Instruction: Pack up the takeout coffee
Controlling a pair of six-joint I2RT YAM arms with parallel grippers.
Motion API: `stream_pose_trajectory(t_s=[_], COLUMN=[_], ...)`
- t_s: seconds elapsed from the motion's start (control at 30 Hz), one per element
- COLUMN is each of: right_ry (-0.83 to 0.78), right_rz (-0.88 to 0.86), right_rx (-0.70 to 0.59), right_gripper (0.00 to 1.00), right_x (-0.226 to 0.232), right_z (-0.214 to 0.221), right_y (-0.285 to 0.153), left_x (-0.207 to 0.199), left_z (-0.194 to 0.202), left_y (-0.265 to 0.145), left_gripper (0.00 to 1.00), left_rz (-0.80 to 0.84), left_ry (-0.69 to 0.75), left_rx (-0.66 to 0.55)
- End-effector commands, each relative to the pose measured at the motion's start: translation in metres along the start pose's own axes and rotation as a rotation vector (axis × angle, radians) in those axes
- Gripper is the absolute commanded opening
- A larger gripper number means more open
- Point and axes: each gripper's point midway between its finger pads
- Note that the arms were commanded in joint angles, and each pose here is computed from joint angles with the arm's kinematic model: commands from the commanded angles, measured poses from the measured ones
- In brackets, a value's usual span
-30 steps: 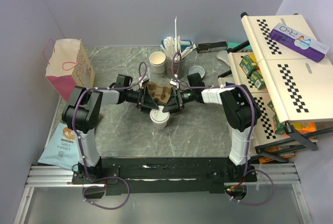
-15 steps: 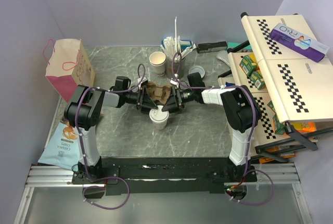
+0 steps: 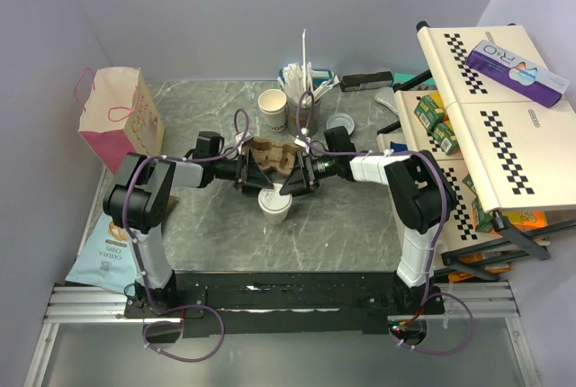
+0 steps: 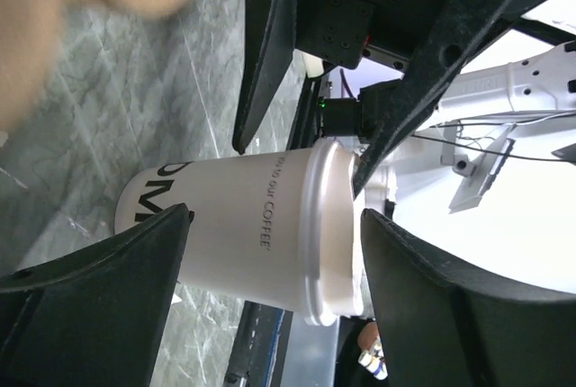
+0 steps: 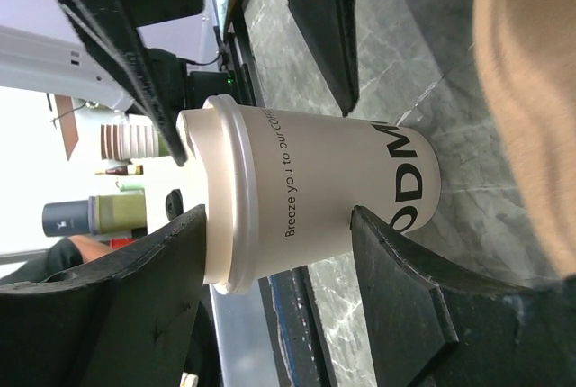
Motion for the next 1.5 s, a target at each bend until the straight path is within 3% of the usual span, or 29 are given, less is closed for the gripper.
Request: stream_pose_trajectory(t_s=[0.0, 0.17, 0.5, 0.73, 0.93, 1.17, 1.47], right_ry=[-0.049, -0.044, -0.046, -0.039, -0.060, -0.084, -0.109], right_rz=[0.096, 0.100, 0.087, 0.088, 0.044, -0.012, -0.019], right_rx=[0.012, 0.016, 0.021, 0.019, -0.009, -0.049, -0.035], right_gripper=[0.69, 0.68, 0.68, 0.66, 0.67, 0.81, 0.90], right_x=[-0.016, -0.018, -0.021, -0.027, -0.018, 0.006, 0.017], right_z=[0.006, 0.007, 0.014, 0.032, 0.026, 0.005, 0.011], right_y=[0.003, 0.003, 0.005, 0.006, 0.005, 0.001, 0.000], left_x=[-0.020, -0.017, 0.045, 0.081, 0.067, 0.040, 0.026], left_z=[0.000, 0.018, 0.029, 0.026, 0.024, 0.017, 0.019], left_y=[-0.006, -0.010, -0.003, 0.001, 0.003, 0.000, -0.005], left_gripper=[0.83, 0.84, 0.79, 0.75, 0.74, 0.74, 0.74], left_rz=[-0.018, -0.031, -0.085, -0.161, -0.136, -0.138, -0.146], left_ry=[0.103, 0.127, -0.096, -0.152, -0.104, 0.001, 0.061], left_rx=[-0.006, 0.044, 0.066, 0.031, 0.031, 0.001, -0.024])
Point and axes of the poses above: each gripper's point midway between its finger pads, its own y axis out along the fingers, its own x axis along the line the jaws close on, z = x × y, and after that the axes turned 15 degrees about -y, right-handed
